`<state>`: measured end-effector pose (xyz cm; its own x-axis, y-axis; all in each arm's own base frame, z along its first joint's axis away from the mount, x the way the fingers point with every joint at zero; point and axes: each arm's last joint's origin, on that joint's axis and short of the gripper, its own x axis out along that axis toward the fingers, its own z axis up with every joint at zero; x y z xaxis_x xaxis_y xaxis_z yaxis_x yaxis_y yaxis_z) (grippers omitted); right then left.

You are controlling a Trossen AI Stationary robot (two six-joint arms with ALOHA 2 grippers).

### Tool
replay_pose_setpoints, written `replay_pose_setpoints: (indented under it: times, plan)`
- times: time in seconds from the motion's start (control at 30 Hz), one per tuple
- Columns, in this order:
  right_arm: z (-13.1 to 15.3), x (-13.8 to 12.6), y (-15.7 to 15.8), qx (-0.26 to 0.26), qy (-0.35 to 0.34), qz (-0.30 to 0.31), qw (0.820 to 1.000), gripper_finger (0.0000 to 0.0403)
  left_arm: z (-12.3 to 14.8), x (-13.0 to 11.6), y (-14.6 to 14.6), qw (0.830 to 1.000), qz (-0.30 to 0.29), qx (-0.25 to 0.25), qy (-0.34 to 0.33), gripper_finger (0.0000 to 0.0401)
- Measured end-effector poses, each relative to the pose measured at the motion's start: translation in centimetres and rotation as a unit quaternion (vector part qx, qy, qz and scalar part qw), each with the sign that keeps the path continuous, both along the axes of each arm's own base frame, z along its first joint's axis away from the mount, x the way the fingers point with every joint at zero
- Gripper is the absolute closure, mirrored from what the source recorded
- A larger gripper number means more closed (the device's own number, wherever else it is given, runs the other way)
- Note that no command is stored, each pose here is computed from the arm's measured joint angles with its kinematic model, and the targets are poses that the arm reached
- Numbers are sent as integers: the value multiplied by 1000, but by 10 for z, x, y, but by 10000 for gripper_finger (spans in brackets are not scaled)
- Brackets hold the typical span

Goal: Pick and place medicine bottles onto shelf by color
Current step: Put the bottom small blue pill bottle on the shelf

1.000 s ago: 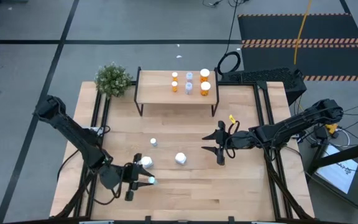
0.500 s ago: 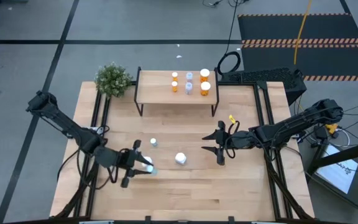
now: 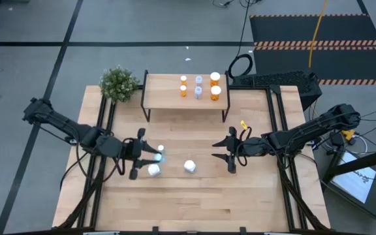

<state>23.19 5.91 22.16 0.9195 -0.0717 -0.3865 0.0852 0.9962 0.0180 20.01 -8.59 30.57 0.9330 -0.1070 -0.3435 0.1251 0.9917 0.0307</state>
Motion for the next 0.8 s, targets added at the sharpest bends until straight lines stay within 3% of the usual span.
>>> replay_pose_setpoints:
  times: [0.47, 0.8]
  plan:
    - [0, 0, 0, 0, 0, 0, 1000, 234, 52, 3, 38, 996, 64, 56, 5, 261]
    - [0, 0, 0, 1, 0, 0, 1000, 234, 64, 4, 70, 994, 89, 63, 24, 261]
